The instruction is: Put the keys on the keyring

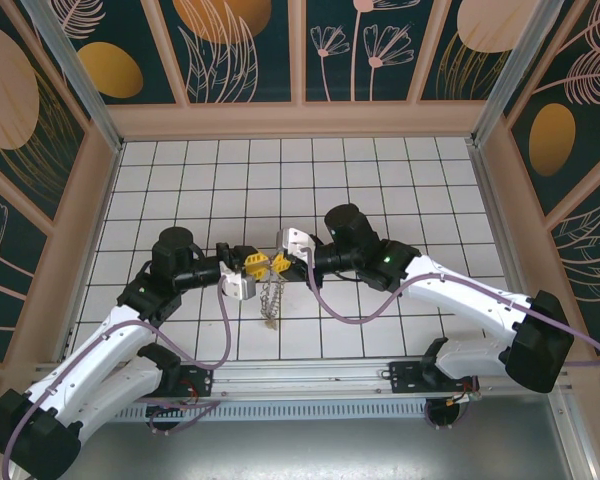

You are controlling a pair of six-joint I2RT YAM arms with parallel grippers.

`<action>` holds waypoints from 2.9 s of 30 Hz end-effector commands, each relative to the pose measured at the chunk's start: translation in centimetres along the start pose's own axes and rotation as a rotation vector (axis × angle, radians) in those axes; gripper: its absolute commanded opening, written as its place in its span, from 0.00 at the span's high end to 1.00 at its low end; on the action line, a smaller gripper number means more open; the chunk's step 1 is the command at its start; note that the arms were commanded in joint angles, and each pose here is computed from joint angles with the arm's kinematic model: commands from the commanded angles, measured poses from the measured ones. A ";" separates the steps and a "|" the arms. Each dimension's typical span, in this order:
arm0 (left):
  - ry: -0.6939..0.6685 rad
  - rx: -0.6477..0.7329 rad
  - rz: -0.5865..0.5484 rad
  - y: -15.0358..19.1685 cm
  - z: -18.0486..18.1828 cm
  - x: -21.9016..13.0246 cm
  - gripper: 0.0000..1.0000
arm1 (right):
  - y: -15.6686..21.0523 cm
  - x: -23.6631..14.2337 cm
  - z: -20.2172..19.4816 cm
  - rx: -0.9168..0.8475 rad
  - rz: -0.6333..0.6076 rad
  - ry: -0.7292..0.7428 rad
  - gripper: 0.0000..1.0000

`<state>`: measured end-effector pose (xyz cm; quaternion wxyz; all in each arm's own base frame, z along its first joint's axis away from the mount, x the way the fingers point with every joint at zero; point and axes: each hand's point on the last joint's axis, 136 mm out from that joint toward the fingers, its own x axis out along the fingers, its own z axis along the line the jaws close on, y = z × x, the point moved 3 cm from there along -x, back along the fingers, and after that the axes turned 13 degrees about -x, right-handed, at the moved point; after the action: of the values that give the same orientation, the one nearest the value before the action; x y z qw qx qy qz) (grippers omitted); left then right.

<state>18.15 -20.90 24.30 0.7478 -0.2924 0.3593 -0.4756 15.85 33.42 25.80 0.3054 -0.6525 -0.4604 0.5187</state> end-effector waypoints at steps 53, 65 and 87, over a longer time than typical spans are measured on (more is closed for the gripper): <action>0.060 -0.558 -0.154 -2.0 0.6 0.9 0.83 | -3.9 -3.1 -3.7 0.262 -0.503 0.411 1.00; -0.322 -0.543 -0.012 -2.4 4.5 -3.4 0.68 | -4.2 -3.6 -3.1 0.161 -0.462 0.385 1.00; 0.152 -0.643 -0.051 -4.8 1.1 -0.8 0.54 | -5.3 -3.7 -1.6 0.025 -0.367 0.262 1.00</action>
<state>18.01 -21.52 29.28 0.6031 -0.5046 0.5096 -0.3491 16.20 32.49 28.43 0.4655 -0.6201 -0.4774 0.4133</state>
